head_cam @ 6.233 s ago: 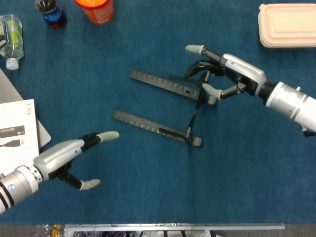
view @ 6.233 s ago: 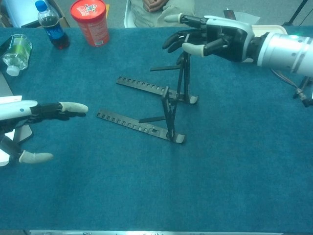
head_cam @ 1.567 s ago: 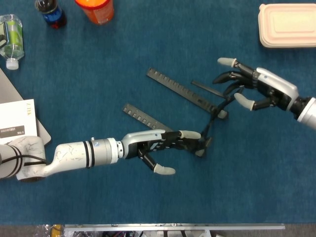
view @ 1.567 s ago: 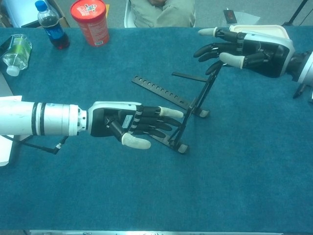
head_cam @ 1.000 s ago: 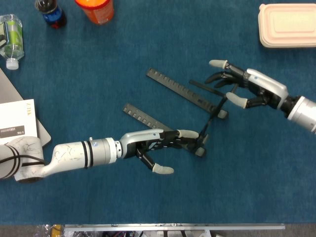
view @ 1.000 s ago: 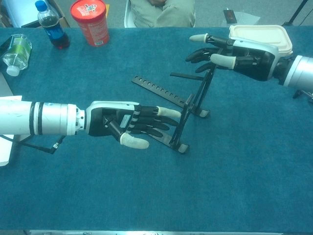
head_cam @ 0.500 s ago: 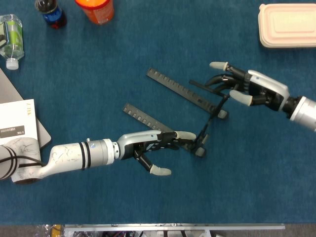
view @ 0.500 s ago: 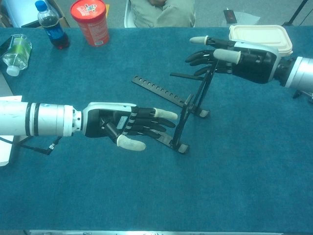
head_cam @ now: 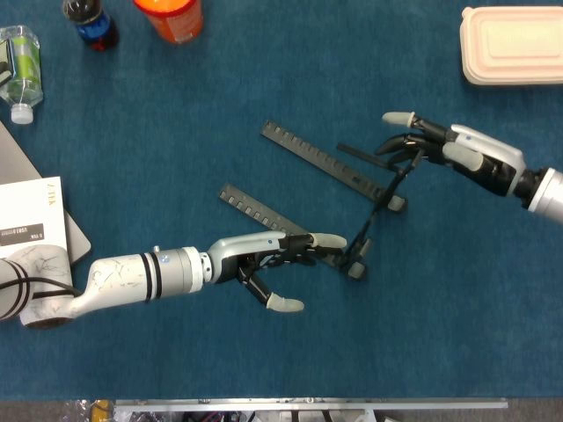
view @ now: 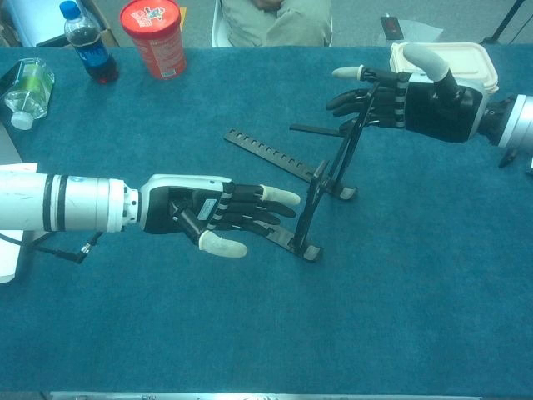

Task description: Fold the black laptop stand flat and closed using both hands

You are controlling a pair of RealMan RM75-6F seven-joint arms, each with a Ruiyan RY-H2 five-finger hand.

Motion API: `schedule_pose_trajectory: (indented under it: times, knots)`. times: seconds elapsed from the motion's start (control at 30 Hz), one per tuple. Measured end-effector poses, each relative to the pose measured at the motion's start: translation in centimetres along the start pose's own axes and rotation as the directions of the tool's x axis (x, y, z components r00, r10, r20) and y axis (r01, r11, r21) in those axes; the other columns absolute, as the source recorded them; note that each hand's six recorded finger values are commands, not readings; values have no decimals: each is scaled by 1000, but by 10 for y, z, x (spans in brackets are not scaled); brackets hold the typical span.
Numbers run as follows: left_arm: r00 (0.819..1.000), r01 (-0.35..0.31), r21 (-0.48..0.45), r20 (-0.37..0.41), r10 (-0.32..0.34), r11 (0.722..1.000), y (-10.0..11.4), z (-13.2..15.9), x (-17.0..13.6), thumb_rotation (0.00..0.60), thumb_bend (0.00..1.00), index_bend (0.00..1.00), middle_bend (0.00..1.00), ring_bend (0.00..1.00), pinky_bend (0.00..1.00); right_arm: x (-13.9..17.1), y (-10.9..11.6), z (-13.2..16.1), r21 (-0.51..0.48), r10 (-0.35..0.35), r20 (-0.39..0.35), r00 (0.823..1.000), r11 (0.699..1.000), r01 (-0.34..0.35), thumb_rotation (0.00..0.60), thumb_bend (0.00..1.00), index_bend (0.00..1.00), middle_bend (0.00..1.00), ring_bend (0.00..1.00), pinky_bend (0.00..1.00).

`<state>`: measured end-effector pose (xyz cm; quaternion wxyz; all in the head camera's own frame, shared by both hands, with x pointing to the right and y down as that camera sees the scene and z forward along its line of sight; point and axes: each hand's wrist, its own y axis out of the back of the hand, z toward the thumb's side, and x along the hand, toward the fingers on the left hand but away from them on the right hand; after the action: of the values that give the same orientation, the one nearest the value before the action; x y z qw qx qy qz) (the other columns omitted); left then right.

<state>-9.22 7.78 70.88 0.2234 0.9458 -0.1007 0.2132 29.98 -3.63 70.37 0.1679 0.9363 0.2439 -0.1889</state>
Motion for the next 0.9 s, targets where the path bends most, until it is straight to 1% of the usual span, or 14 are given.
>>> schedule_pose_trajectory:
  times: [0.33, 0.7, 0.9]
  knots:
    - [1000, -2, 5, -7, 2, 1000, -1, -1, 0, 600, 284, 0, 33, 0, 14, 1, -1, -5, -9, 19, 13, 1000, 1000, -19, 136, 119, 0, 225, 128, 146]
    - [1000, -2, 9, -12, 2, 1000, 0, -2, 0, 600, 285, 0, 33, 0, 14, 8, 2, -10, -23, -1, 47, 999, 1000, 2, 137, 117, 0, 225, 127, 145]
    - [1000, 2, 9, -18, -2, 1000, -1, -4, 1, 600, 285, 0, 31, 0, 14, 10, 4, -7, -21, -6, 42, 999, 1000, 7, 135, 117, 0, 225, 120, 145]
